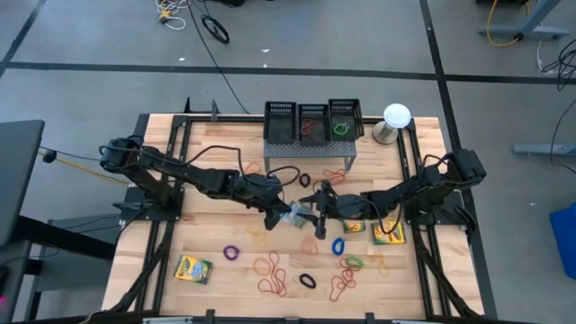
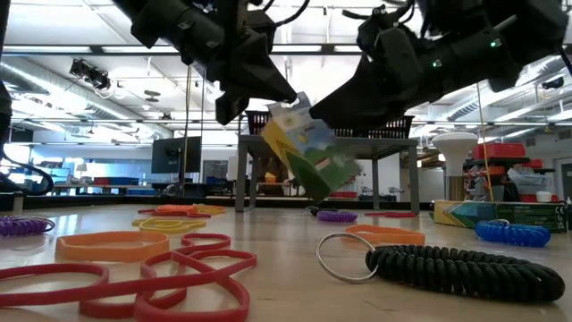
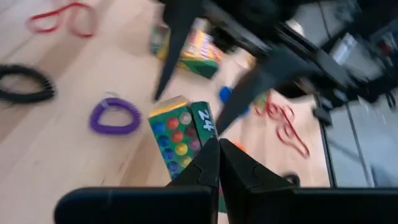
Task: Sort rubber bands into baskets
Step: Put the crayon box into the left black basket on the shelf
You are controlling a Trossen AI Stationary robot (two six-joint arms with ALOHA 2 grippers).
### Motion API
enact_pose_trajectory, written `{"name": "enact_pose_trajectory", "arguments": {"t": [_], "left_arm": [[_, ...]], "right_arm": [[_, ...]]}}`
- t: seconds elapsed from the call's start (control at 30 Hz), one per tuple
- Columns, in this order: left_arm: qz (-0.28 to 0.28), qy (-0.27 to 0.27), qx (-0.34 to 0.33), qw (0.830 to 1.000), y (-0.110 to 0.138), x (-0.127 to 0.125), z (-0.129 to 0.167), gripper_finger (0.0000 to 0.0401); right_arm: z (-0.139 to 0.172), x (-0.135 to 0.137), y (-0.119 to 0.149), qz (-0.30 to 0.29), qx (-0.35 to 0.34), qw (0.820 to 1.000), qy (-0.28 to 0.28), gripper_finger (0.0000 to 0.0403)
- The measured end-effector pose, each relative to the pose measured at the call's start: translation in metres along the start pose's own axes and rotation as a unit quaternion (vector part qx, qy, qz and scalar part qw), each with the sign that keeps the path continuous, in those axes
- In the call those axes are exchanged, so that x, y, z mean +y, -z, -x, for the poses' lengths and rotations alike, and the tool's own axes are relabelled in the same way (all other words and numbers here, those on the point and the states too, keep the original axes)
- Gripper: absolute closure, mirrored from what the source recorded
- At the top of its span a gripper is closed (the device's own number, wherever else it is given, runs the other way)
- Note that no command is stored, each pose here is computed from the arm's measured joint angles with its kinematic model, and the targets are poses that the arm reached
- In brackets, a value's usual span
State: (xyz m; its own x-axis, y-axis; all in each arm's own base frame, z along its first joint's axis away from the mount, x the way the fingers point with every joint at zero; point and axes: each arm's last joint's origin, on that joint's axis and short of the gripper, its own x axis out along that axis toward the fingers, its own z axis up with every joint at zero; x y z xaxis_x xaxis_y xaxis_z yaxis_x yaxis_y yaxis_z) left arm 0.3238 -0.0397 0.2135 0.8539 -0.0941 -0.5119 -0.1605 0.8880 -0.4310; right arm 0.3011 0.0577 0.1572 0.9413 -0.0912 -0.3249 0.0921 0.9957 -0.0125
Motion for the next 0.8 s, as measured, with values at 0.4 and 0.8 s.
{"name": "enact_pose_trajectory", "arguments": {"t": [0.4, 0.8], "left_arm": [[-0.144, 0.079, 0.018, 0.986, 0.0, -0.005, 0.001, 0.0394], [-0.19, 0.091, 0.019, 0.977, 0.001, -0.007, 0.001, 0.0386]], "right_arm": [[-0.004, -0.012, -0.001, 0.016, 0.008, 0.992, -0.125, 0.0193], [-0.004, -0.01, -0.001, 0.011, 0.011, 0.987, -0.159, 0.0261]]}}
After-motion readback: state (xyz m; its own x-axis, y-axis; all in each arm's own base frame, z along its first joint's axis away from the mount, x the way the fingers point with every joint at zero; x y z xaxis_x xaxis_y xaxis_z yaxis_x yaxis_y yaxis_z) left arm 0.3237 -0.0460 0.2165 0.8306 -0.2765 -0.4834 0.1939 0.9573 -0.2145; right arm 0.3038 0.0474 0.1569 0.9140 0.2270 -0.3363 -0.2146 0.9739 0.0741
